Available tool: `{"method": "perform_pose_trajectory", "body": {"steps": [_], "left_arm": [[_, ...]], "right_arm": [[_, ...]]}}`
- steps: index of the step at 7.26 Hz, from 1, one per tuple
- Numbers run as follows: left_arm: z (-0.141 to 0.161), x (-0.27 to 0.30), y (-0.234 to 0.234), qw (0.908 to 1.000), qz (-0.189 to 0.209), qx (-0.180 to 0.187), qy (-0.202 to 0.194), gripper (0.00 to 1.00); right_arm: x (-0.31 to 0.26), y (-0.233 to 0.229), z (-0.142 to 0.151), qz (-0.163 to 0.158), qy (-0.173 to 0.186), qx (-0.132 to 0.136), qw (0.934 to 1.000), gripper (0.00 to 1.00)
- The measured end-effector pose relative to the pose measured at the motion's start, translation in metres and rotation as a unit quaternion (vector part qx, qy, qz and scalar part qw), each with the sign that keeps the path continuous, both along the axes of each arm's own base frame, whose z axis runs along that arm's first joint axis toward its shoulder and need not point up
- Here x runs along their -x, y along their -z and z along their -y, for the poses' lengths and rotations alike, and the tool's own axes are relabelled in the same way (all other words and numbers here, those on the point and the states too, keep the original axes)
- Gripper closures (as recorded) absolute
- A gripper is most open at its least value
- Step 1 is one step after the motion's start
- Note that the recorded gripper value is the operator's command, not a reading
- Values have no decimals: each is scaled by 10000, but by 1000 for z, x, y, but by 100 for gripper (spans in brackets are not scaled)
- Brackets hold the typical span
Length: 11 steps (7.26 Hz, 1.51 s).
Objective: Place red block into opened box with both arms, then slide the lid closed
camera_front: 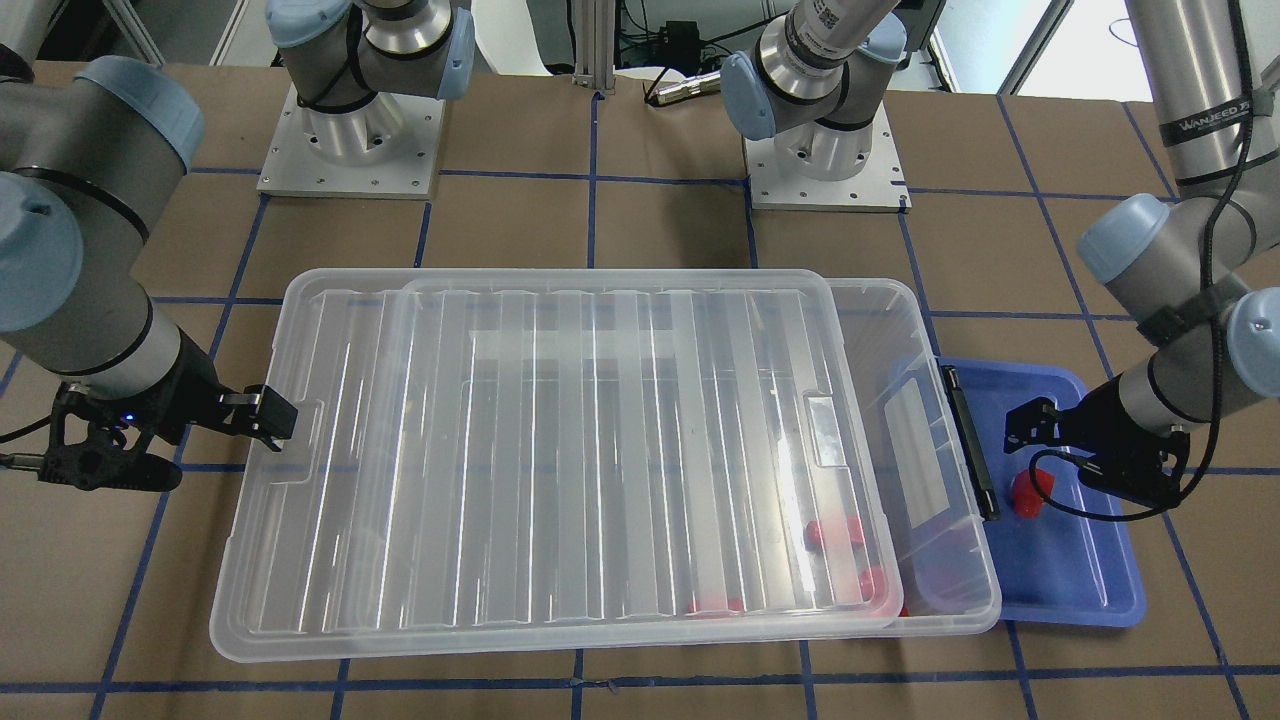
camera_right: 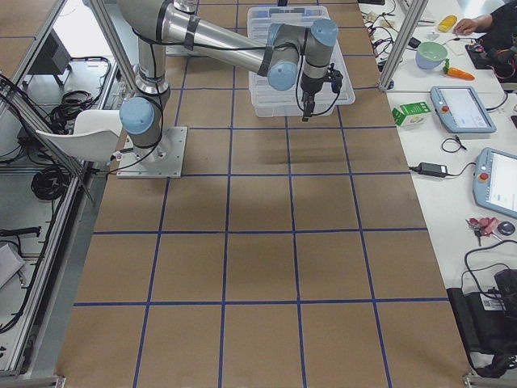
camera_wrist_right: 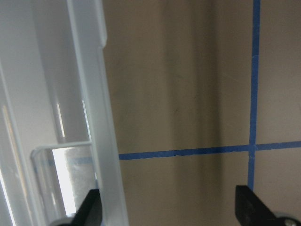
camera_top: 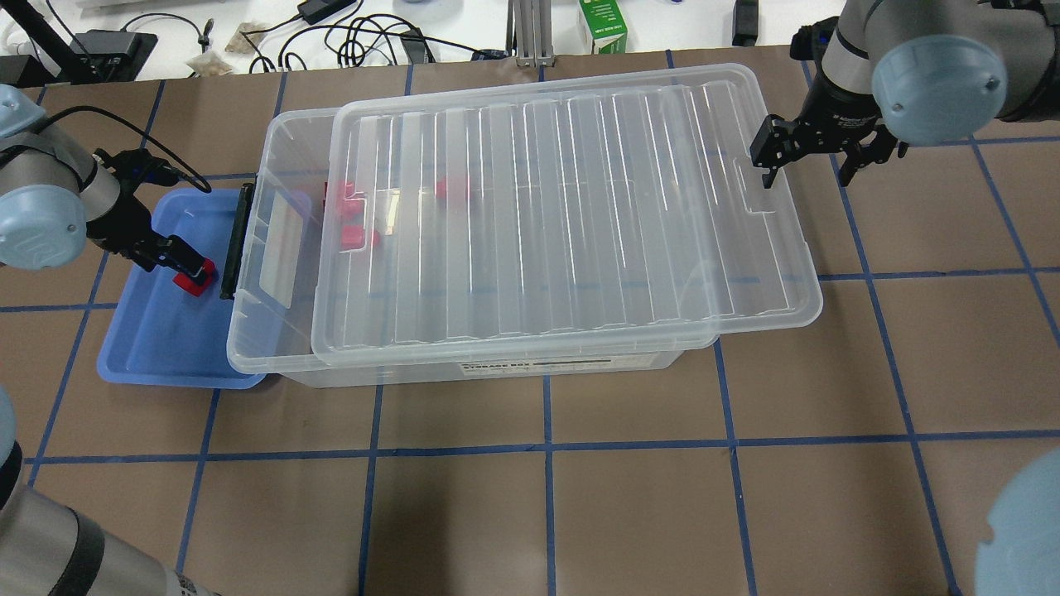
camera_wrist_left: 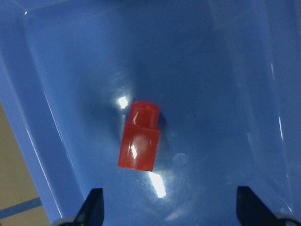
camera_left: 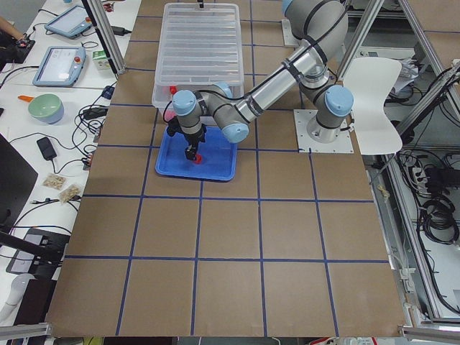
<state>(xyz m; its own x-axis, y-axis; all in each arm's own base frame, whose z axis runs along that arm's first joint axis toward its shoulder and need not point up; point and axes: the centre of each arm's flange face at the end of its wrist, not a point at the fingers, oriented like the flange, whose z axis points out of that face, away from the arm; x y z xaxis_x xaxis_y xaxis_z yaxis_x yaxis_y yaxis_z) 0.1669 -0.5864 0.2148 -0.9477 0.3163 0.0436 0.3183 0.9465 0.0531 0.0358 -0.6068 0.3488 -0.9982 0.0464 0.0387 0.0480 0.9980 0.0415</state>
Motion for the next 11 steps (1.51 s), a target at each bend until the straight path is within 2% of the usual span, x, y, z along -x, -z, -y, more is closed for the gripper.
{"method": "perform_pose_trajectory", "body": {"steps": [2,3,4,7,8,11], "left_arm": [[8,-3,28,10000,4,20,11,8],[10,-3,38,10000,11,-2,25,25],[10,-2,42,10000,21,-19,41,55],[12,2,37,9999,69,20,77,92],[13,2,31,9999,112,54,87,95],[11,4,-4,9991,388,68,145,96]], "right_arm": [[23,0,1,-103,-151,-24,9998,0],[34,0,1,-166,-213,-42,9996,0],[48,0,0,-182,-208,-61,9996,0],[68,1,0,-193,-304,-96,9993,0],[71,2,-1,-195,-351,-94,9992,0],[87,2,-1,-189,-495,-104,9985,0]]}}
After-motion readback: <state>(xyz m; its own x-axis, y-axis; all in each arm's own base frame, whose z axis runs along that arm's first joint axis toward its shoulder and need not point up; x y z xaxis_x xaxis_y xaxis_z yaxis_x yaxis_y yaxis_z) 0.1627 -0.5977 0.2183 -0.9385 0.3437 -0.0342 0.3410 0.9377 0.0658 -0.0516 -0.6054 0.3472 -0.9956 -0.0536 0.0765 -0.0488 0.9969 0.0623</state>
